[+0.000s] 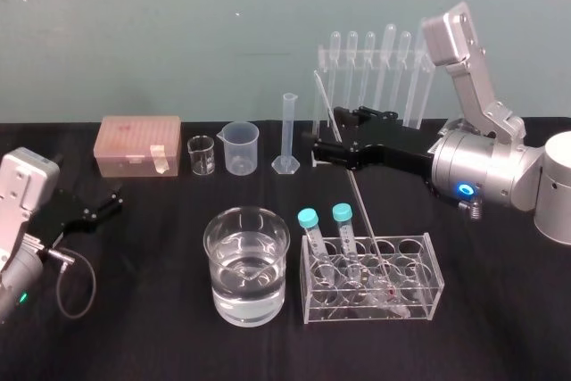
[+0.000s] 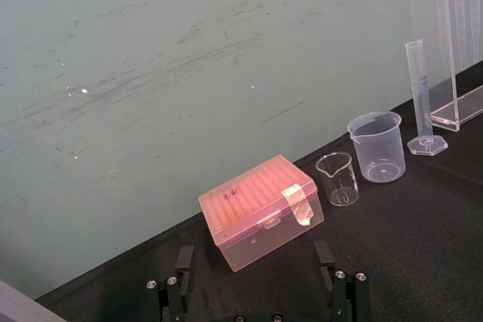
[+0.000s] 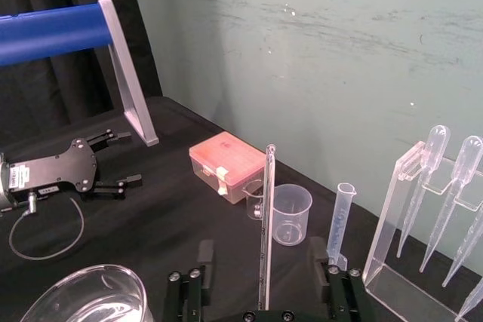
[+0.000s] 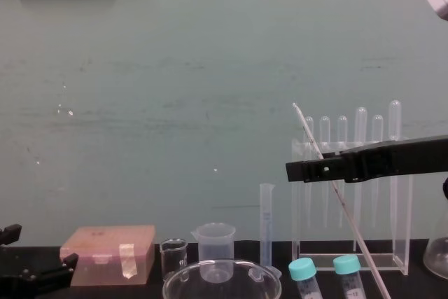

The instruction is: Hold the thermometer with one hand and immerse one end into the beaker, then reinsert it into the test tube rack.

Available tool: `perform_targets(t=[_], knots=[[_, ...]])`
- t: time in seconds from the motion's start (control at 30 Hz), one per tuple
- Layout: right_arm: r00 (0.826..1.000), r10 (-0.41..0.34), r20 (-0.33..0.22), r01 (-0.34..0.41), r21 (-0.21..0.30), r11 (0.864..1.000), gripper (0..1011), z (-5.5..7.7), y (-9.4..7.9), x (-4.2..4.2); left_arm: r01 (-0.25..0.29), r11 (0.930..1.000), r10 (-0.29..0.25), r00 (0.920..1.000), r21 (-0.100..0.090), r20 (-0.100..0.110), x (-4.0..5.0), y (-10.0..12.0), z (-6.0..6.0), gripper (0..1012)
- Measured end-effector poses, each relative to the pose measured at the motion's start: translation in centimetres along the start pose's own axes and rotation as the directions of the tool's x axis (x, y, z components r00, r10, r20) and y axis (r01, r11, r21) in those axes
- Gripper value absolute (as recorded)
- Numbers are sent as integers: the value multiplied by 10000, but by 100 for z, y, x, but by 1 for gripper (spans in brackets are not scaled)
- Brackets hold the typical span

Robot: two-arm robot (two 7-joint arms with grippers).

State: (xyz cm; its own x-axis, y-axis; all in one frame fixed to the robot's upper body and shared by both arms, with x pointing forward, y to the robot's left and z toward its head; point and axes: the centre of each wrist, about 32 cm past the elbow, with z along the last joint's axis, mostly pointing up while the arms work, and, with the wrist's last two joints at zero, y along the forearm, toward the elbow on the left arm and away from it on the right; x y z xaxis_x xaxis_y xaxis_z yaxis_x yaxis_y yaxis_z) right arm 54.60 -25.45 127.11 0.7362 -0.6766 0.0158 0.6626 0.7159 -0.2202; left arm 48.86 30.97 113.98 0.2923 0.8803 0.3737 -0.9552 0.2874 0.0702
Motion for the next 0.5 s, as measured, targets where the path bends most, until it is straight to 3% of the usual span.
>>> perform_targets(t=[0.27,0.5], knots=[[10000,6,-13,-5,14,10000,596,1,-3,1,0,10000,0,10000,0,0,0,0,0,1008],[10000,8,-20,-8,21,10000,330,1,-6,1,0,10000,0,10000,0,-1,0,0,0,1008]])
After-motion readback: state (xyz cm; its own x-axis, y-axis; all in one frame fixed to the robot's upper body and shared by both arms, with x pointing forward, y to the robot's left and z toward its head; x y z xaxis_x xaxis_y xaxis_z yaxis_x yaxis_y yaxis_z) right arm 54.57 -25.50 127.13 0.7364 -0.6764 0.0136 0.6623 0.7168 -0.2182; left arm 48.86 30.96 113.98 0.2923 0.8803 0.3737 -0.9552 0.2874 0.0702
